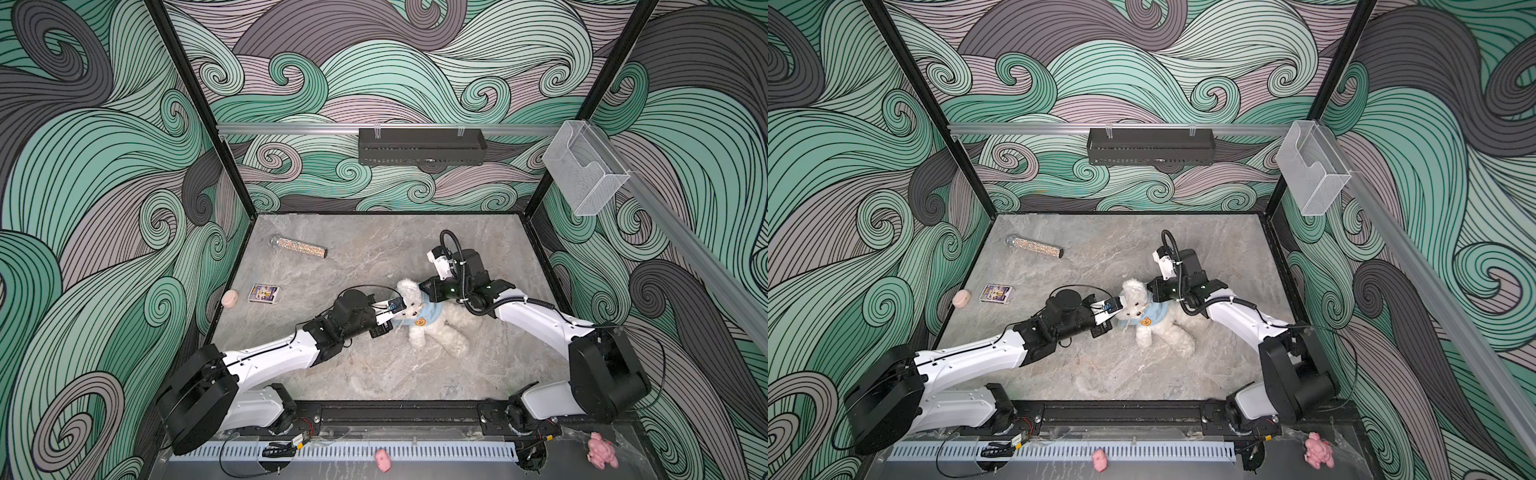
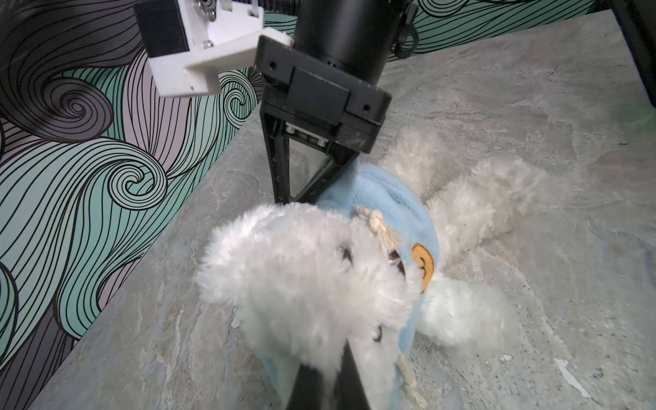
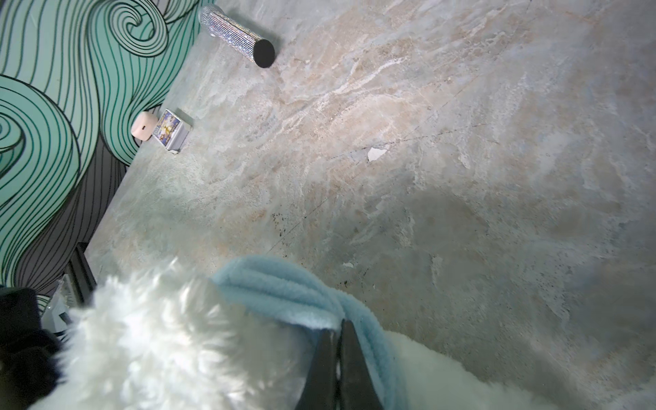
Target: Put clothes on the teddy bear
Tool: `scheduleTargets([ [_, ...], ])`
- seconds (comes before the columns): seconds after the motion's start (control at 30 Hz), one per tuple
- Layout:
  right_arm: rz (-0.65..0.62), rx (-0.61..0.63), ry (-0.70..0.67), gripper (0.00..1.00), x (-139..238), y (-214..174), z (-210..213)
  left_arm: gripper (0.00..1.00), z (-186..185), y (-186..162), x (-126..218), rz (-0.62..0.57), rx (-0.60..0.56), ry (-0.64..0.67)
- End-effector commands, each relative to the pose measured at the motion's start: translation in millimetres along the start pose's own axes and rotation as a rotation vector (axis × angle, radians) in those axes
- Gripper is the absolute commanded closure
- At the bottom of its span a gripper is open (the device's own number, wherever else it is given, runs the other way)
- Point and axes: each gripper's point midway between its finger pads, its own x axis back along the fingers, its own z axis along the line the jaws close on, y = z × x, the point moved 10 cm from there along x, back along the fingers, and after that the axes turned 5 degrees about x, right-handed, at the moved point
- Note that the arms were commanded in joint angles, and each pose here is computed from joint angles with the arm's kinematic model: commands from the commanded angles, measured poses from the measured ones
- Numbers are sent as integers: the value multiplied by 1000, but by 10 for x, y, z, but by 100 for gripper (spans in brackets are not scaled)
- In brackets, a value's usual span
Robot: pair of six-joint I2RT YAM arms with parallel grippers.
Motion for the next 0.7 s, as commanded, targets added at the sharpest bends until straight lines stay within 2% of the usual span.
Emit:
scheduleTargets([
  [0.0,-112,32,13,100,80,34,-48,89,18,43,-38,27,52,-5],
  [0.1,-180,83,78,100,109,-2,25,71,31,32,-69,39,112,3],
  [0.27,-212,166,124,100,102,-74,89,50,84,4,-88,73,217,53],
  [0.47,-212,245,154,100,88,-106,173,38,178,32,-67,80,290,46],
  [0.53,-213,267,160,100,90,-116,199,30,218,45,-45,82,306,32],
  [0.57,-215,280,166,100,95,-120,215,21,241,42,-38,91,312,23],
  [0.6,-216,288,168,100,96,-127,226,17,265,32,-37,100,318,16],
  [0.67,-222,303,169,100,101,-126,245,16,324,32,-38,114,337,-15],
])
